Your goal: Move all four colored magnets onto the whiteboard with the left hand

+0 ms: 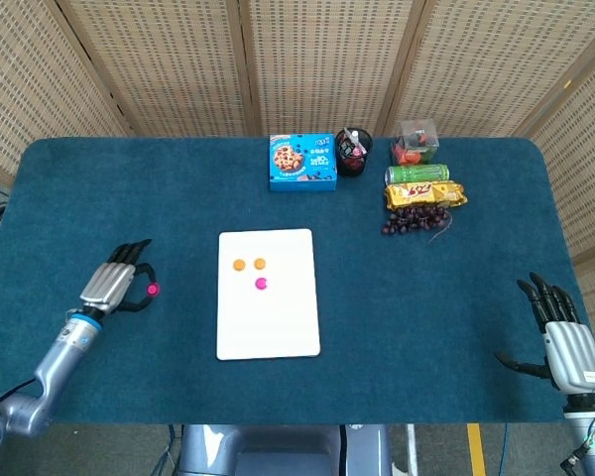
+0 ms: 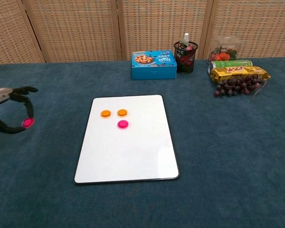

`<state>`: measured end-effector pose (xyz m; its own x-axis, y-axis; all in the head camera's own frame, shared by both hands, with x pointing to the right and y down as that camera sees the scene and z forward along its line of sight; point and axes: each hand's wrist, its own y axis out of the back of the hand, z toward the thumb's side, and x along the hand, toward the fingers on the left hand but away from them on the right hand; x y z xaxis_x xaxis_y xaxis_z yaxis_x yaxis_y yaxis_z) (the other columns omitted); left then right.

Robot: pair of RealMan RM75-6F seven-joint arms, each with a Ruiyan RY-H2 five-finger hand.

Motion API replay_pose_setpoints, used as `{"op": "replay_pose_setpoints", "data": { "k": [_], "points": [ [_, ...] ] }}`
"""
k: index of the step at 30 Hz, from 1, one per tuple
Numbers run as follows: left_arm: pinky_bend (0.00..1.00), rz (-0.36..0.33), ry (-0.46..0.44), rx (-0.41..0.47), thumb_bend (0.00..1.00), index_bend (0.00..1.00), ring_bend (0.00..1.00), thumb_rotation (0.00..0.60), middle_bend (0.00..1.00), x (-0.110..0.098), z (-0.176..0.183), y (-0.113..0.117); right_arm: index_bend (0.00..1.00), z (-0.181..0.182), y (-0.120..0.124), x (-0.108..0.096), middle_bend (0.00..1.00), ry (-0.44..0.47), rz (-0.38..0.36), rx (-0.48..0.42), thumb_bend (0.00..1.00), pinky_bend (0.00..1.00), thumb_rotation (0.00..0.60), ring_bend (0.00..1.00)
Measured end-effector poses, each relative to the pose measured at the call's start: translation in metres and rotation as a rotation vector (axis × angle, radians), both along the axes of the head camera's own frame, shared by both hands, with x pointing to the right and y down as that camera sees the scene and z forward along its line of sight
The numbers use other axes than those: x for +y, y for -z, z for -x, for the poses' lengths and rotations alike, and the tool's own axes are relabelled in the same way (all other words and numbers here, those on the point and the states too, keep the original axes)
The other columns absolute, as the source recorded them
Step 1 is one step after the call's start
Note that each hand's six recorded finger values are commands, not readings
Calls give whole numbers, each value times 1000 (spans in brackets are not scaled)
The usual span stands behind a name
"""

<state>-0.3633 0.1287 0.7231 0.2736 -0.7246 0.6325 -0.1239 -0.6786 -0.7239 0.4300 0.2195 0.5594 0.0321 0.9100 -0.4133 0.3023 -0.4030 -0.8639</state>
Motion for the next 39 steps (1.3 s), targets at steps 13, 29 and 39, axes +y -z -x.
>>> {"op": "replay_pose_setpoints", "data": {
  "k": [13,29,39],
  "points": [
    [0,-16,-165,14,337,522,0,600,0,-24,-119,-5,0,-2,0,-1,0,-5,7,-13,156,0,600,0],
    [0,42,-152,-11,337,522,0,600,0,-21,-168,-27,0,-2,0,-1,0,-6,7,-17,156,0,600,0],
    [0,61,-133,-18,336,522,0,600,0,-22,-168,-34,0,-2,0,-1,0,-7,6,-17,156,0,600,0]
  ]
}}
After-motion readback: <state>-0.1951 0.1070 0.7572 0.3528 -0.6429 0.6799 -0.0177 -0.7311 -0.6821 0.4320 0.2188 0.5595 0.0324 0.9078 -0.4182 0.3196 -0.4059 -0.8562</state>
